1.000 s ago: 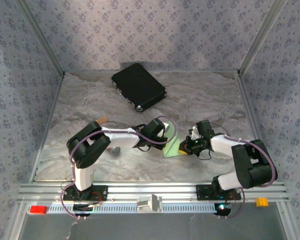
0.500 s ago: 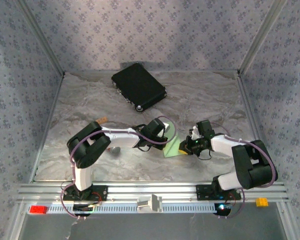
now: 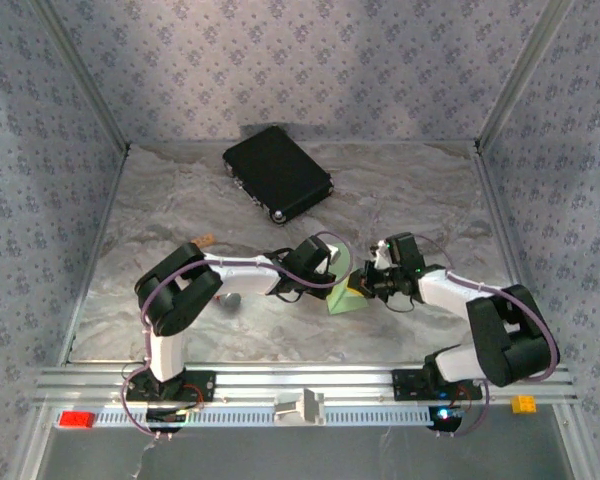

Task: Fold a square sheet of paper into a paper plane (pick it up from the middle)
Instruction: Fold the triangle a second time at the center of the table.

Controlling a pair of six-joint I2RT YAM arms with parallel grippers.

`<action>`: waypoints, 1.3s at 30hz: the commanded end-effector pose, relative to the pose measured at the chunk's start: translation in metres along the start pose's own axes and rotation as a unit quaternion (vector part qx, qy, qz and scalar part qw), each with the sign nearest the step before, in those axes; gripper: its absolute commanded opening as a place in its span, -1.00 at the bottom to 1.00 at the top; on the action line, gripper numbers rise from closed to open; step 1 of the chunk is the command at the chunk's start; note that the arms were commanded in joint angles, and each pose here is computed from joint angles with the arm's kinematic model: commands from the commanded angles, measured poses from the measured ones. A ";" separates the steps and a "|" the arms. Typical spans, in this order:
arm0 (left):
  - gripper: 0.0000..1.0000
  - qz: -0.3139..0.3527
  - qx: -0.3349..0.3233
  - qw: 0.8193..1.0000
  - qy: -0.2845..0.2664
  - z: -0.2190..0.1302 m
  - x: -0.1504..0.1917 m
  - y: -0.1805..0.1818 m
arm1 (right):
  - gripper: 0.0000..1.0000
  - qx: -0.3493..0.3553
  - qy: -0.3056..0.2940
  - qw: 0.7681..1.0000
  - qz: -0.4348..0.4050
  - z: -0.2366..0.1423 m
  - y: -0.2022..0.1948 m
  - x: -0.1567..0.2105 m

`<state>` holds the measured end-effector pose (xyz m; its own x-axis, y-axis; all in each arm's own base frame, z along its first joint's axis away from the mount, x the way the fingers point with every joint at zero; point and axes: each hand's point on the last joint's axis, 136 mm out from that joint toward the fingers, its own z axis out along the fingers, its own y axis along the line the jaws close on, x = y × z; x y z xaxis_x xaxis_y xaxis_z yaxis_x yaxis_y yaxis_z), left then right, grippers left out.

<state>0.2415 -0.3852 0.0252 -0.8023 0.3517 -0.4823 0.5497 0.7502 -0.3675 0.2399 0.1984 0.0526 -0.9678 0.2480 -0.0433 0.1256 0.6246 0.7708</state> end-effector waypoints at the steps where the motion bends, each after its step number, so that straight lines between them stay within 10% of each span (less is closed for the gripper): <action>1: -0.98 0.007 -0.005 1.000 0.013 0.005 0.003 0.004 | -0.96 -0.016 -0.008 1.000 -0.004 0.004 0.017 -0.010; 39: -0.99 0.009 -0.010 0.999 0.029 0.007 0.010 0.007 | -0.93 0.013 -0.002 1.000 0.014 0.015 -0.011 -0.011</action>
<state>0.2423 -0.3872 0.0253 -0.7971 0.3613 -0.4838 0.5591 0.7444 -0.3651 0.2463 0.2035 0.0212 -0.9633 0.2684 0.0102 0.1826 0.6265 0.7577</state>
